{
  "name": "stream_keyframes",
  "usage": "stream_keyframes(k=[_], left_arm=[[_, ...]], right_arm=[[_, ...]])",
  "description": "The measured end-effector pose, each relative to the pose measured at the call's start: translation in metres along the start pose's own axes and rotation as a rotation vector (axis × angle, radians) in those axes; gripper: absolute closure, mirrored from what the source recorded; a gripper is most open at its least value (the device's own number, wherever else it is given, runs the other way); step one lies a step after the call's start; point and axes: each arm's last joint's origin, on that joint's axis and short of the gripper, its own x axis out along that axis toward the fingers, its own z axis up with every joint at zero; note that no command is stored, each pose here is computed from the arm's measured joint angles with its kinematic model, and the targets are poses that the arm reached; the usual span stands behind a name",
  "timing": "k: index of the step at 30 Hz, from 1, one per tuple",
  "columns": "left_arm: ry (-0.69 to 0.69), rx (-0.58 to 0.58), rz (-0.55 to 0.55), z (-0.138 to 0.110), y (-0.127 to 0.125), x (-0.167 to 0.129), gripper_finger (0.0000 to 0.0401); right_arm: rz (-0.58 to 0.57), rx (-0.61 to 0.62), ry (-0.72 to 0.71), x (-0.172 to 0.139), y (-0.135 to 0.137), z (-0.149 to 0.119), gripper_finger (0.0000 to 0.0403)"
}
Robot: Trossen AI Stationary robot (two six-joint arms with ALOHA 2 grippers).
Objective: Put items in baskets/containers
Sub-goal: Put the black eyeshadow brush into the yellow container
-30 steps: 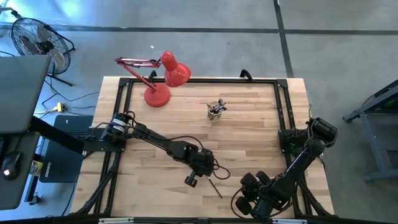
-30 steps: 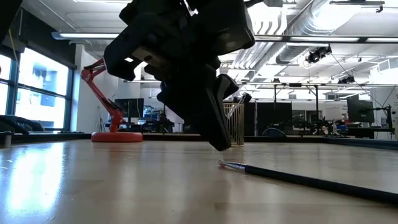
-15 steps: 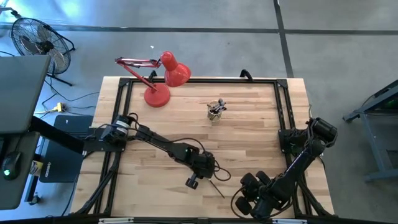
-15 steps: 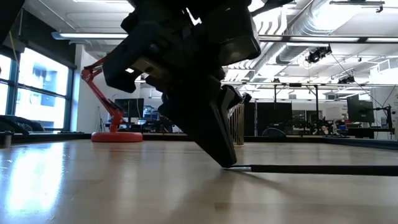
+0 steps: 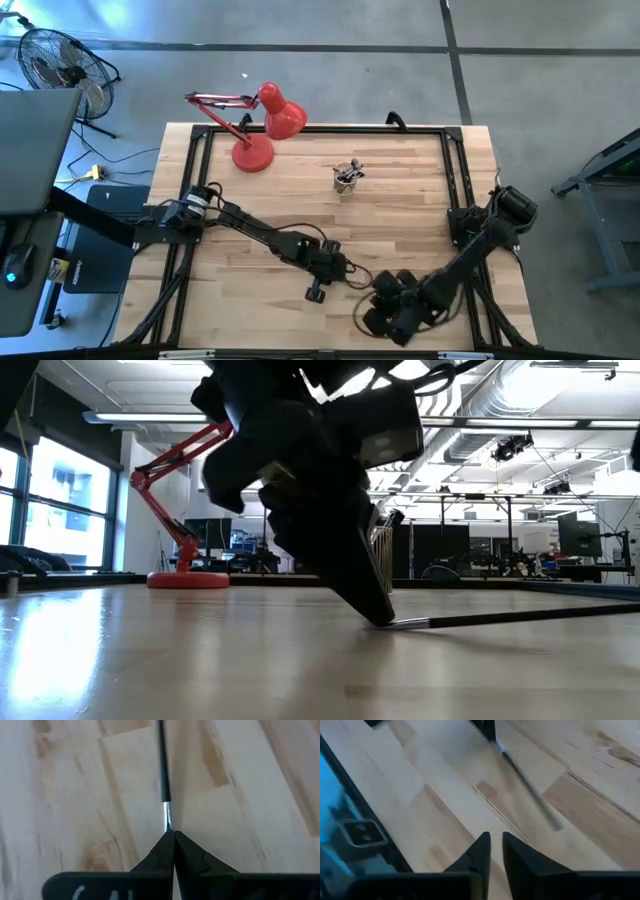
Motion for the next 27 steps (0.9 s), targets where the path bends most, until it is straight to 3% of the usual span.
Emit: stream_keyframes(k=[10,20,27], left_arm=[[0.003,-0.051,0.027,-0.001,0.001,0.000,0.0401],[0.004,-0.010,0.031,-0.001,0.001,0.000,0.0401],[0.004,-0.011,0.040,-0.001,0.002,0.000,0.0401]], right_arm=[[-0.023,-0.301,0.192,0.021,-0.006,0.044,0.0280],[-0.107,-0.754,0.168,0.025,-0.017,0.055,0.0272],[-0.047,-0.725,0.270,0.047,-0.036,0.052,0.0272]])
